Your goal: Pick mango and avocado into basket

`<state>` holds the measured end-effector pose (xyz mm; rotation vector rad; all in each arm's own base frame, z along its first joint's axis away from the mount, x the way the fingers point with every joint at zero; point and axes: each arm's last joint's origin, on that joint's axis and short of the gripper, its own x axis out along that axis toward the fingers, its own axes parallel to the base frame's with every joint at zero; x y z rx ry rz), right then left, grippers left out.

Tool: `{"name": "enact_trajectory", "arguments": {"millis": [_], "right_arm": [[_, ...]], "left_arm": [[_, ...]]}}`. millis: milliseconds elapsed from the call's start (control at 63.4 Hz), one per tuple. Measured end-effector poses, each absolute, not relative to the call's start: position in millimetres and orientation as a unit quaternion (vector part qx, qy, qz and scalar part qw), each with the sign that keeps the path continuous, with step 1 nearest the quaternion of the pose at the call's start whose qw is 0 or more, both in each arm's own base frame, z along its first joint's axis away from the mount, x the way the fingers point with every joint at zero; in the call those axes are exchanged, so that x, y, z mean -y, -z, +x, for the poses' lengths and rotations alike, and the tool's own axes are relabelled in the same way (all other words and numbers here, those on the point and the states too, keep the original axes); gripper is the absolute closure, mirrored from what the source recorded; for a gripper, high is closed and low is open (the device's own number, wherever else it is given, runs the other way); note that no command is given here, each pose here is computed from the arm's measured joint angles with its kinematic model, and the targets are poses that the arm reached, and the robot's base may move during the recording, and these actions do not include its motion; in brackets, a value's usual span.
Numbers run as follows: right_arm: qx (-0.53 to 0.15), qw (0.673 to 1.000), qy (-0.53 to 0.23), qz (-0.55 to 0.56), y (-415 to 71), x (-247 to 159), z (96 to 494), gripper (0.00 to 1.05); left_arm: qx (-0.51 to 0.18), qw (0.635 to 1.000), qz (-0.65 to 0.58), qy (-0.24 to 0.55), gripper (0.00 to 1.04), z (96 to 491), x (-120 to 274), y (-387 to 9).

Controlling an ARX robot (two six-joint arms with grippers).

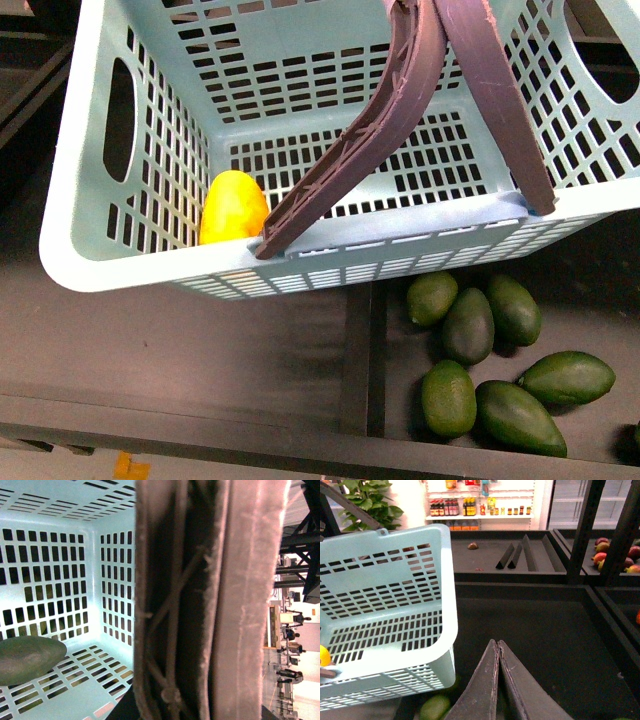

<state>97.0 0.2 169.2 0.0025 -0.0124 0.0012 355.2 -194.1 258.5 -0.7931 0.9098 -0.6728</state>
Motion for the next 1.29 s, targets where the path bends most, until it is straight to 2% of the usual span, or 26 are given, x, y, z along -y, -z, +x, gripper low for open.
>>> {"name": "enact_trajectory", "arguments": {"millis": [205, 347, 378, 489, 520, 583, 646, 788, 1056, 1167, 1293], "right_arm": [[0.006, 1.000, -0.001, 0.001, -169, 0, 97, 0.33], [0.006, 1.000, -0.001, 0.001, -169, 0, 97, 0.10], [0.006, 1.000, -0.001, 0.001, -169, 0, 97, 0.07], [0.006, 1.000, -0.001, 0.001, -169, 0, 97, 0.09], [0.006, 1.000, -0.001, 0.001, -169, 0, 97, 0.09], [0.007, 1.000, -0.001, 0.001, -169, 0, 97, 0.09], [0.006, 1.000, -0.001, 0.001, -169, 0, 97, 0.09], [0.007, 1.000, -0.001, 0.001, -169, 0, 97, 0.09], [0.007, 1.000, -0.001, 0.001, -169, 0, 97, 0.09], [0.007, 1.000, -0.001, 0.001, -169, 0, 97, 0.09], [0.007, 1.000, -0.001, 0.001, -169, 0, 97, 0.09]], "left_arm": [[-0.419, 0.771, -0.366, 0.310, 0.91, 355, 194, -259], [-0.420, 0.771, -0.366, 0.311, 0.91, 355, 194, -259], [-0.420, 0.771, -0.366, 0.311, 0.91, 355, 194, -259], [-0.420, 0.771, -0.366, 0.310, 0.91, 355, 194, -259], [-0.410, 0.781, -0.369, 0.292, 0.91, 355, 196, -259], [-0.362, 0.823, -0.397, 0.186, 0.91, 358, 200, -258], [-0.329, 0.839, -0.420, 0.102, 0.91, 365, 202, -255], [-0.313, 0.856, -0.412, 0.002, 0.91, 403, 191, -241], [-0.326, 0.821, -0.444, -0.149, 0.91, 480, 148, -194], [-0.308, 0.790, -0.486, -0.212, 0.91, 506, 128, -187], [-0.271, 0.760, -0.538, -0.244, 0.91, 531, 102, -186]]}}
